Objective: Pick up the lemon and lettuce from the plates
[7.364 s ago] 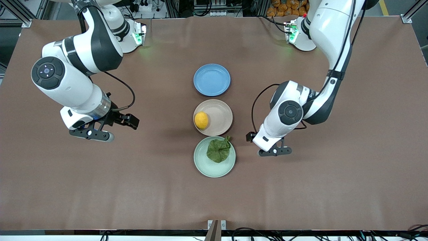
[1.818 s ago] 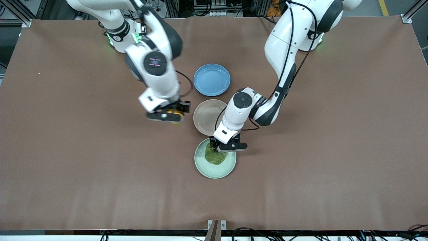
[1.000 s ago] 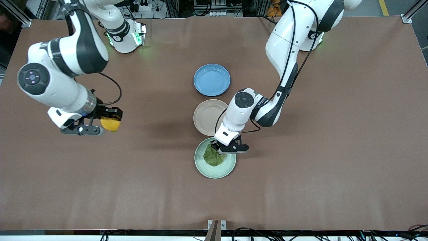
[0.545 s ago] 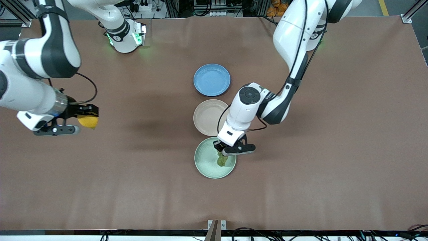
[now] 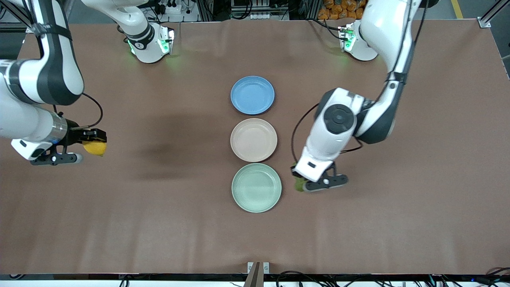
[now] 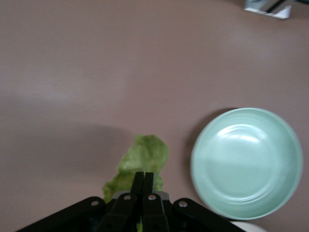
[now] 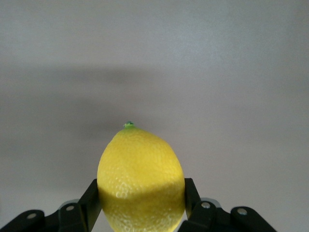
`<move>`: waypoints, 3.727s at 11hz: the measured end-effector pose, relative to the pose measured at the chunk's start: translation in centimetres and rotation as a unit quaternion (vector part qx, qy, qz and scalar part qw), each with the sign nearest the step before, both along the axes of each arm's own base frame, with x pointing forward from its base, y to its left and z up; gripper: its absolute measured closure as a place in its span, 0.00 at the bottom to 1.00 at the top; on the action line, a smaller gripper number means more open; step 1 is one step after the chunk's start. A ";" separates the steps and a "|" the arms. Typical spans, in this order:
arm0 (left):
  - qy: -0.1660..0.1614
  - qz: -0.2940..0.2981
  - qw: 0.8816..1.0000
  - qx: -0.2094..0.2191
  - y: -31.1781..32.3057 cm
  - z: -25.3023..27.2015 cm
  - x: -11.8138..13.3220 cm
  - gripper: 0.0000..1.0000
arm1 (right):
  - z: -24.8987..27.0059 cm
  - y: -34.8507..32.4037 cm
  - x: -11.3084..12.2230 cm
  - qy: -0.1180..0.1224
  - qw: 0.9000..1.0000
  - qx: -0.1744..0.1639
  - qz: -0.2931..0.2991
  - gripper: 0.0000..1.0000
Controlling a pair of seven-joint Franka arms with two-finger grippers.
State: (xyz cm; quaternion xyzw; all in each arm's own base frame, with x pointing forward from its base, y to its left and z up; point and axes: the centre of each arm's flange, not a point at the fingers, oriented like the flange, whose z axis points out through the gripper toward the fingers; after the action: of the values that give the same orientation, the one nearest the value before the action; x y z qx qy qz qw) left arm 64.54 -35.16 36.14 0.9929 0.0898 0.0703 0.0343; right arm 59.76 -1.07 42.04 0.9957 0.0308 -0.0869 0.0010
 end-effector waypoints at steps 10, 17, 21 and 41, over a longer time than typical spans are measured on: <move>0.192 -0.181 0.964 0.044 28.3 -3.8 3.4 0.98 | -16.8 -2.8 -4.2 -0.085 0.996 -0.010 -0.001 0.28; 0.245 -0.254 0.934 0.051 37.9 -8.3 1.8 0.98 | -21.7 -3.8 -4.0 -0.100 0.995 -0.020 -0.006 0.28; 0.262 -0.267 0.926 0.048 36.2 -9.2 1.1 0.98 | -22.4 -3.9 -3.9 -0.107 0.994 -0.021 -0.006 0.28; 0.173 -0.205 0.961 0.071 28.6 2.6 1.8 0.00 | -0.8 -2.7 2.3 -0.031 1.000 -0.002 -0.001 0.00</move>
State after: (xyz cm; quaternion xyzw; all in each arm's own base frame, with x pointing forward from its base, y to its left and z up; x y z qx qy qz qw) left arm 66.36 -6.56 38.70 0.9868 -0.1166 -0.1050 -0.0390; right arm 62.04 -3.81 41.26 0.9980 0.0292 -0.0565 0.0040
